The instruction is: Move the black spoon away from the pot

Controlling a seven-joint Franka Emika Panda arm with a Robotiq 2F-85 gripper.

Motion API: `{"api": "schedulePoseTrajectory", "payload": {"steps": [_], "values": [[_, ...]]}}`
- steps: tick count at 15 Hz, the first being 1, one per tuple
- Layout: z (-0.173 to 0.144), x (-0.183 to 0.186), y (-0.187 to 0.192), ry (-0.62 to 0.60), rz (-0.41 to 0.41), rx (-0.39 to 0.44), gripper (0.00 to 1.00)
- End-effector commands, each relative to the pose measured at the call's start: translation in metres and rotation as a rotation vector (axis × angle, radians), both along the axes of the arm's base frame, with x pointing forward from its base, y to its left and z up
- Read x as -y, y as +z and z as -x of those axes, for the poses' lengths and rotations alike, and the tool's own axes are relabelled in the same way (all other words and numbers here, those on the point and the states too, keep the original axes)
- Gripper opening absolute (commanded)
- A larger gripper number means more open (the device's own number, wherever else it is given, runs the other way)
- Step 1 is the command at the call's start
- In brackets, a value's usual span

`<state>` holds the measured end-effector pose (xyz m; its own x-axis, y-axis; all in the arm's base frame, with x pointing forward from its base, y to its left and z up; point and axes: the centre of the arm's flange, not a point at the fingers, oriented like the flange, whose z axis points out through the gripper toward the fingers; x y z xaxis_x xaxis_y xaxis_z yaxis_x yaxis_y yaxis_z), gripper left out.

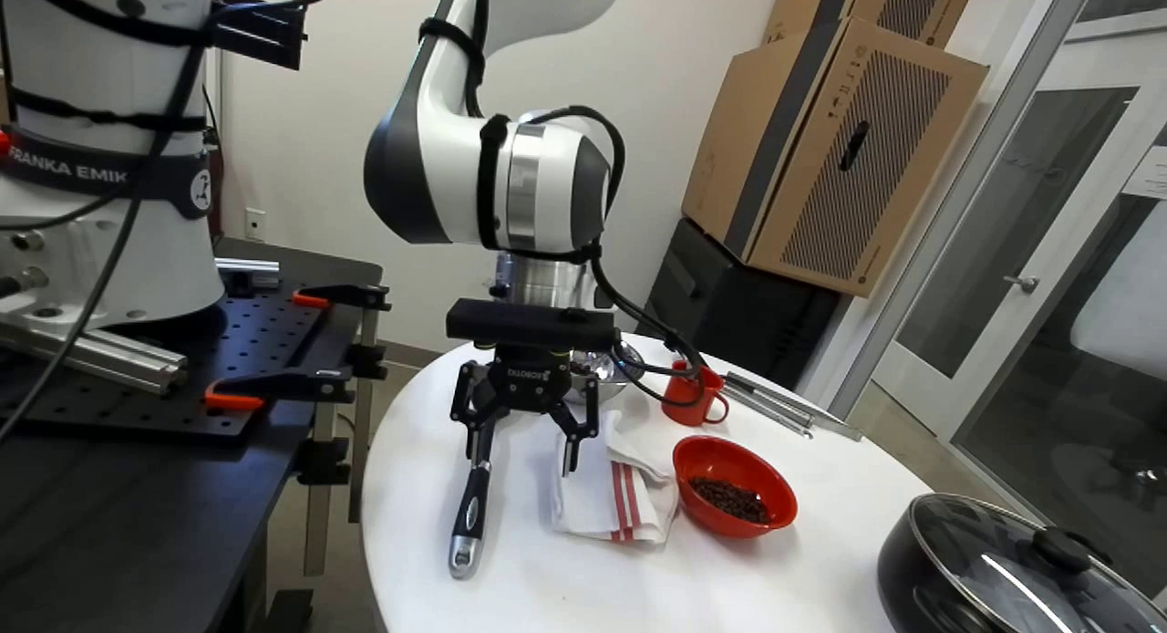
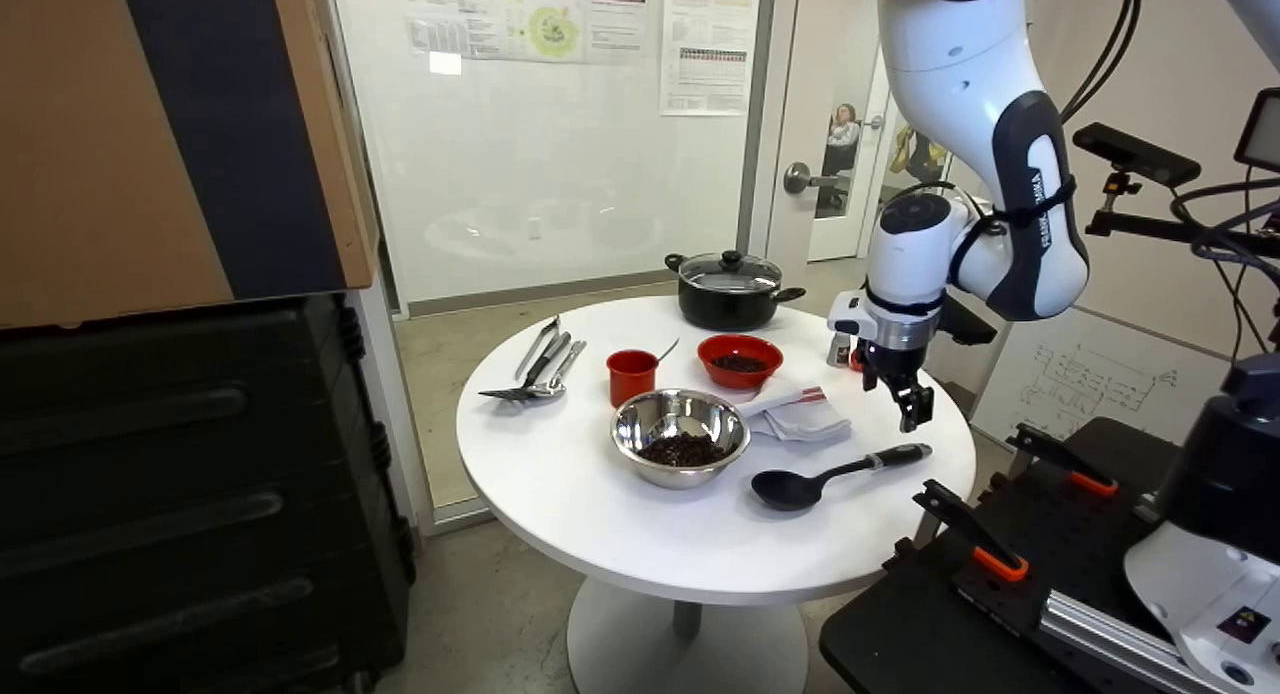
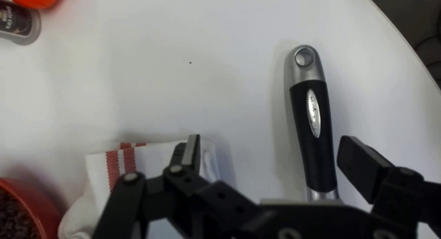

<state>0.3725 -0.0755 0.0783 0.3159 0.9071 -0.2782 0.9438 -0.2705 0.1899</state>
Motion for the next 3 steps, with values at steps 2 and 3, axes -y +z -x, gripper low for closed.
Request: {"api": "schedulePoseTrajectory", "payload": {"steps": [2, 3], "values": [[0.0007, 0.0002, -0.0026, 0.001, 0.001, -0.005, 1.0], [0.0015, 0.0005, -0.0036, 0.002, 0.003, -0.008, 1.0]]}}
